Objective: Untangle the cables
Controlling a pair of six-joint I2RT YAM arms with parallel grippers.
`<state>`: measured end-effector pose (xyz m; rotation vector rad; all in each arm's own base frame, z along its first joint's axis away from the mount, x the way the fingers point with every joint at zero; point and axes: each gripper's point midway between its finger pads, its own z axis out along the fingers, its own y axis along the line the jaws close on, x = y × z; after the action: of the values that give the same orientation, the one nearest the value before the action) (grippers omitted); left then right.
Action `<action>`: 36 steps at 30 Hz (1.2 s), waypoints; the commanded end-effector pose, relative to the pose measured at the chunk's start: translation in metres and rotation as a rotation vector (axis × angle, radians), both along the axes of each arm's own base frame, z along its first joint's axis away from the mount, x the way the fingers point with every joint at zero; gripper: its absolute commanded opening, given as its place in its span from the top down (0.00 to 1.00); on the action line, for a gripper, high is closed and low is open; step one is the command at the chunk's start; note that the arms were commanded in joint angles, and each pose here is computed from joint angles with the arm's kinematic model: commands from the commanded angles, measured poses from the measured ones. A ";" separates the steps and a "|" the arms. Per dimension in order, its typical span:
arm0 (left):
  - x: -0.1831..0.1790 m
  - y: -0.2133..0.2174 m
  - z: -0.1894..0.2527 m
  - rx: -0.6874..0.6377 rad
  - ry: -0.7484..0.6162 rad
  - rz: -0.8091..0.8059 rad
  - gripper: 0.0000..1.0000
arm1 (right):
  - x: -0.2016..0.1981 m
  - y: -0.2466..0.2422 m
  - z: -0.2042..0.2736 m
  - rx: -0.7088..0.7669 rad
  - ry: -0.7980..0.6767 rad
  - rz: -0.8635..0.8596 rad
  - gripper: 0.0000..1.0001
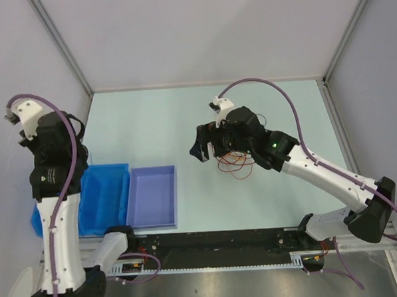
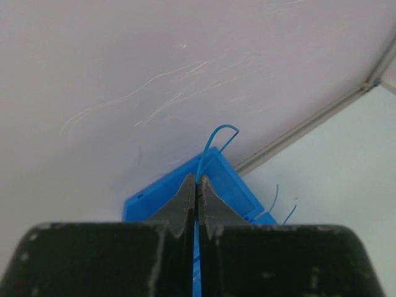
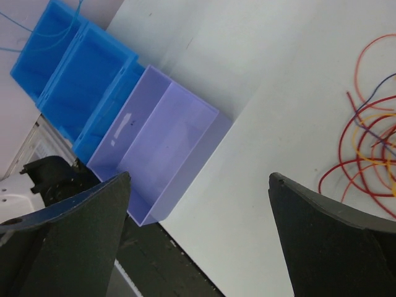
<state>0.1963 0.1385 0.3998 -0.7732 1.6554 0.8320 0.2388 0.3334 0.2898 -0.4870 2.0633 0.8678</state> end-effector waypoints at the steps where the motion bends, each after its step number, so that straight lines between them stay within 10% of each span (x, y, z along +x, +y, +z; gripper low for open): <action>1: -0.007 0.032 0.001 -0.086 -0.086 0.140 1.00 | -0.017 0.019 -0.002 0.038 0.057 0.074 0.03; 25: -0.013 0.064 -0.056 -0.221 -0.170 0.264 0.94 | -0.059 0.055 -0.047 -0.051 0.165 0.162 0.04; 31: -0.018 0.066 -0.055 -0.215 -0.173 0.299 0.08 | -0.058 0.051 -0.052 -0.079 0.160 0.160 0.04; 36: -0.019 0.064 -0.050 -0.217 -0.189 0.283 0.00 | -0.060 0.052 -0.052 -0.079 0.161 0.165 0.04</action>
<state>0.1846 0.2010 0.3374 -1.2066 1.5623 0.7589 0.1802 0.3848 0.2365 -0.6467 2.2433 0.9617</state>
